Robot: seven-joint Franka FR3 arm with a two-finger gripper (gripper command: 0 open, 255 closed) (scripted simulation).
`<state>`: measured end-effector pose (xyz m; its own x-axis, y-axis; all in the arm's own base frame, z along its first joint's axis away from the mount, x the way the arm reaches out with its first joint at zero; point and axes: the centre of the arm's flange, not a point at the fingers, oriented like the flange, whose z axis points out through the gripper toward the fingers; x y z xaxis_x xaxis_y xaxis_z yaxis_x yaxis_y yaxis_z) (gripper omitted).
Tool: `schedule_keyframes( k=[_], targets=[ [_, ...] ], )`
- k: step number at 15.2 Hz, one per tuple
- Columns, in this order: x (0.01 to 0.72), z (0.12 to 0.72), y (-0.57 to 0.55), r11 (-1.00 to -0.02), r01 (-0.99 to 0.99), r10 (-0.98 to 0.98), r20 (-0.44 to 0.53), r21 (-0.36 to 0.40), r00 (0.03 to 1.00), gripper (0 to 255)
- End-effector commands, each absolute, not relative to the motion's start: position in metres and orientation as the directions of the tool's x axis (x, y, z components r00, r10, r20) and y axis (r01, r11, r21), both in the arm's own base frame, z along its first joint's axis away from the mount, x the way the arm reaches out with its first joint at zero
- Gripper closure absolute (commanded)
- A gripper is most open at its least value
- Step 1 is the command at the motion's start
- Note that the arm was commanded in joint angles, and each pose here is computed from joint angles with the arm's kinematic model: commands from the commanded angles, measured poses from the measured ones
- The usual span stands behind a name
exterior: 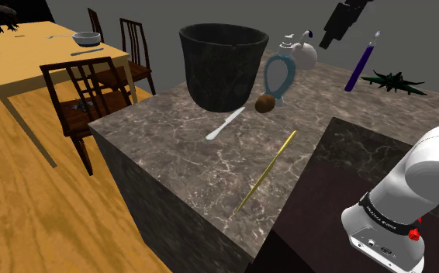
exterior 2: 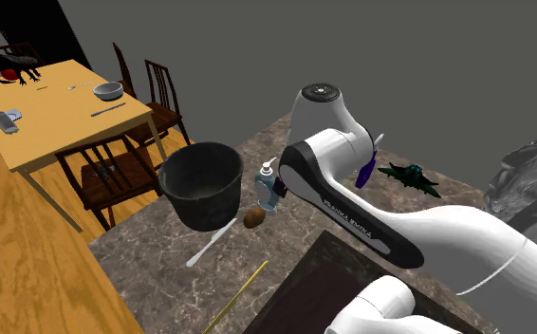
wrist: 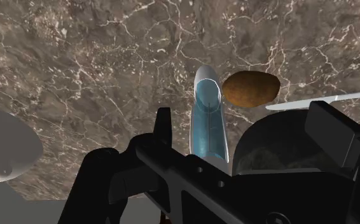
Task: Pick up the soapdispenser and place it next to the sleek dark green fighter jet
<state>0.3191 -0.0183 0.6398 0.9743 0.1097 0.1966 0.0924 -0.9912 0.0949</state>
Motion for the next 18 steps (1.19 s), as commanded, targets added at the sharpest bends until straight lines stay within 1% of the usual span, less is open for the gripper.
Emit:
schedule_keyframes(
  k=[1, 10, 18],
  targets=[
    [0.319, 0.64, -0.018, -0.991, 0.092, 0.11, 0.197, 0.095, 0.974, 0],
    [0.391, 0.569, -0.061, -0.986, 0.136, 0.086, 0.4, -0.099, 0.913, 0],
    [0.407, 0.533, -0.055, -0.986, 0.136, 0.086, 0.4, -0.099, 0.913, 0]
  ],
)
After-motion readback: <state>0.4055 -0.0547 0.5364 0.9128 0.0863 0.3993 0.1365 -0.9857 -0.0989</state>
